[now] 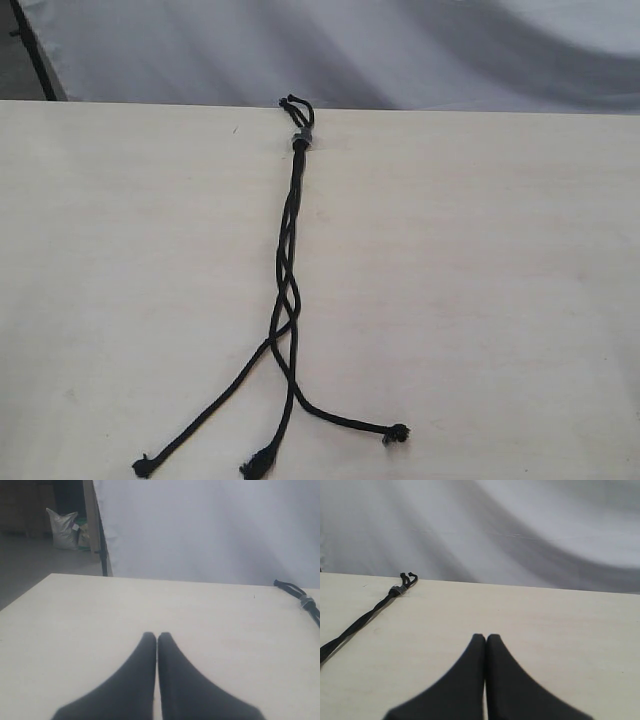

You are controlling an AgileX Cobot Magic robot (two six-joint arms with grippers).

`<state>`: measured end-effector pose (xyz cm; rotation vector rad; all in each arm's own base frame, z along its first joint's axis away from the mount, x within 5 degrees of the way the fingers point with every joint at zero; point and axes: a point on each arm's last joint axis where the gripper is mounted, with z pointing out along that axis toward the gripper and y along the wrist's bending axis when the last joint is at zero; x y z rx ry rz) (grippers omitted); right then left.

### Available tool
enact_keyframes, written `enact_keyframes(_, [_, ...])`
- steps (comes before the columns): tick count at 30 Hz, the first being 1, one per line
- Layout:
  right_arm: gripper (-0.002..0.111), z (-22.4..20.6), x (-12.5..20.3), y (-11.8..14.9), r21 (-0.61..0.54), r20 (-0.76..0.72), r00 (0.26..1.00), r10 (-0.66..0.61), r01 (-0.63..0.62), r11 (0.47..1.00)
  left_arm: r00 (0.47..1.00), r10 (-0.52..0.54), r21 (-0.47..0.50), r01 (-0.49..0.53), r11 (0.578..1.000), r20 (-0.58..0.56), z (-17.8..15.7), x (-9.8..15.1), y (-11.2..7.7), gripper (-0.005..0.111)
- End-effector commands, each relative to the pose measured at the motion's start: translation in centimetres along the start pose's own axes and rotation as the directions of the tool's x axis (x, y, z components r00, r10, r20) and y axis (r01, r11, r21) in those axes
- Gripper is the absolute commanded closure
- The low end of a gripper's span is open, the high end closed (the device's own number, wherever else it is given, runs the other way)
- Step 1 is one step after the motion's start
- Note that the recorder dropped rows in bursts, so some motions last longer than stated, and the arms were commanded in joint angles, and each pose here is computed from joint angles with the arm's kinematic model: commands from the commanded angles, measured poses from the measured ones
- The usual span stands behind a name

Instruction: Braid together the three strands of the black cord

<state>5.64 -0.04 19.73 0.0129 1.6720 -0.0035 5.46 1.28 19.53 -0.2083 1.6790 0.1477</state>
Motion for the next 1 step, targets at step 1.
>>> enact_keyframes(1, [0.109,-0.03,0.10,-0.03,0.006,0.003,1.000,-0.002,0.002,1.000,1.000,-0.009,0.001,0.009,1.000,-0.003,-0.01,0.11,-0.01,0.105])
